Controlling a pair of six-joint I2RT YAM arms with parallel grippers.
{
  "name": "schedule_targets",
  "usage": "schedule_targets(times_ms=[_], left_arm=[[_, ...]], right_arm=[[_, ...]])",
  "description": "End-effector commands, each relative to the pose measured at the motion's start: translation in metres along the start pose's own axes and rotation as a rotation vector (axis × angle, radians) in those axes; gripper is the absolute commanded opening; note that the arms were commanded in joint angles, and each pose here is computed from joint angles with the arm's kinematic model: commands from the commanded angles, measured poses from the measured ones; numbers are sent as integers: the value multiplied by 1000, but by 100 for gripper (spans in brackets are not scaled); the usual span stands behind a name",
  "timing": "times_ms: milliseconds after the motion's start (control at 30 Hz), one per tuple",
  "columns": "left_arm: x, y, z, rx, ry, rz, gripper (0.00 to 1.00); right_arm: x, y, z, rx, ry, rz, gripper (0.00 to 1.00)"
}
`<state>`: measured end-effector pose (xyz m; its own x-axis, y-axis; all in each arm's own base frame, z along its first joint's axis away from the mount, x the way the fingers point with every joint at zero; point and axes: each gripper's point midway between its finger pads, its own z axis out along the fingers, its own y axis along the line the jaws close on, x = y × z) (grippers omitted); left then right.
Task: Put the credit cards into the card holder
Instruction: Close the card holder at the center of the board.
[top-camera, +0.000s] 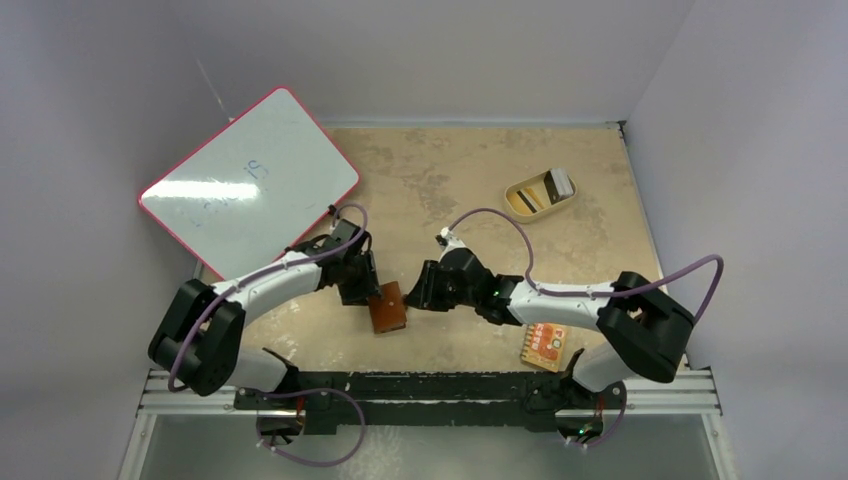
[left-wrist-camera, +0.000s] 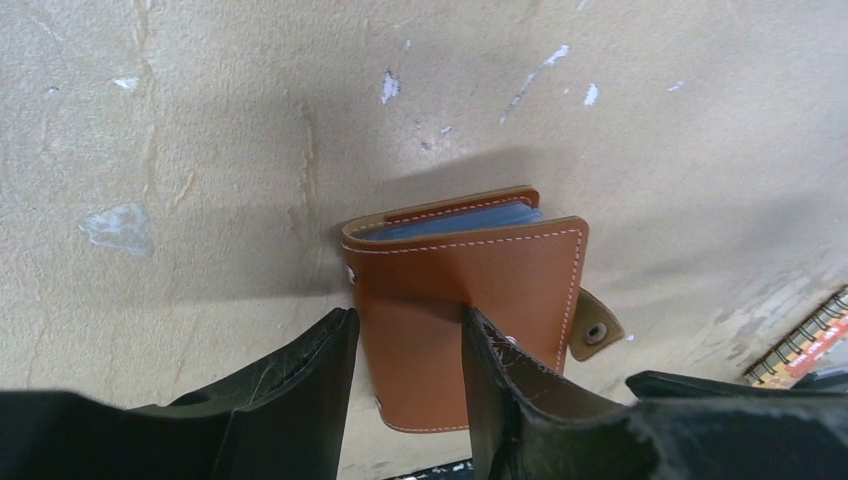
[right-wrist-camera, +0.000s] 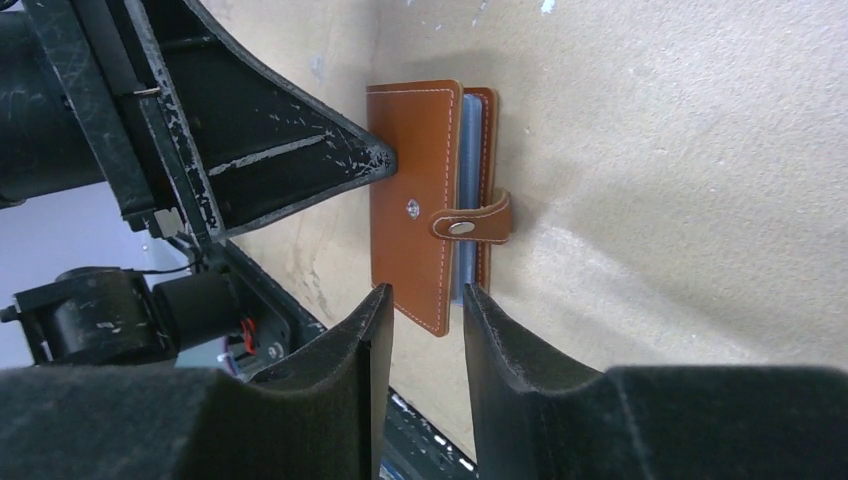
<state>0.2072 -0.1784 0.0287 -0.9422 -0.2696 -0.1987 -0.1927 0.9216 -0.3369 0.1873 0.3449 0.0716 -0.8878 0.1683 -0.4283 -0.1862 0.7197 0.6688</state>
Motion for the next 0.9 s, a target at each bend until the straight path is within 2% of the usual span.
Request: schedule_targets(times_ms=[0,133,233,333,600,700,867], left_arm=[[-11,-22,-21,83,-53,-24,43],[-11,-9,-30,18,-70,-43,47],[1,-4,-29,1,-36,-58,52],[4,-8,-30,8,-70,-90,52],[18,4,2,-23,-18,-107,55],[19,11,5,-57,-27,-105,54],[21,11,14,-62,-13,-94,43]], right_arm=[[-13,22,-3,-80,-46,66,35],[-17,11,-5,-35,-68,89,39],[-18,6,-5,-32,-64,90,39],[-19,8,-4,-40,-56,77,38],[-11,6,6,-41,-6,37,37],[-9,4,10,-35,7,28,35],[-12,0,16,-29,16,12,35]])
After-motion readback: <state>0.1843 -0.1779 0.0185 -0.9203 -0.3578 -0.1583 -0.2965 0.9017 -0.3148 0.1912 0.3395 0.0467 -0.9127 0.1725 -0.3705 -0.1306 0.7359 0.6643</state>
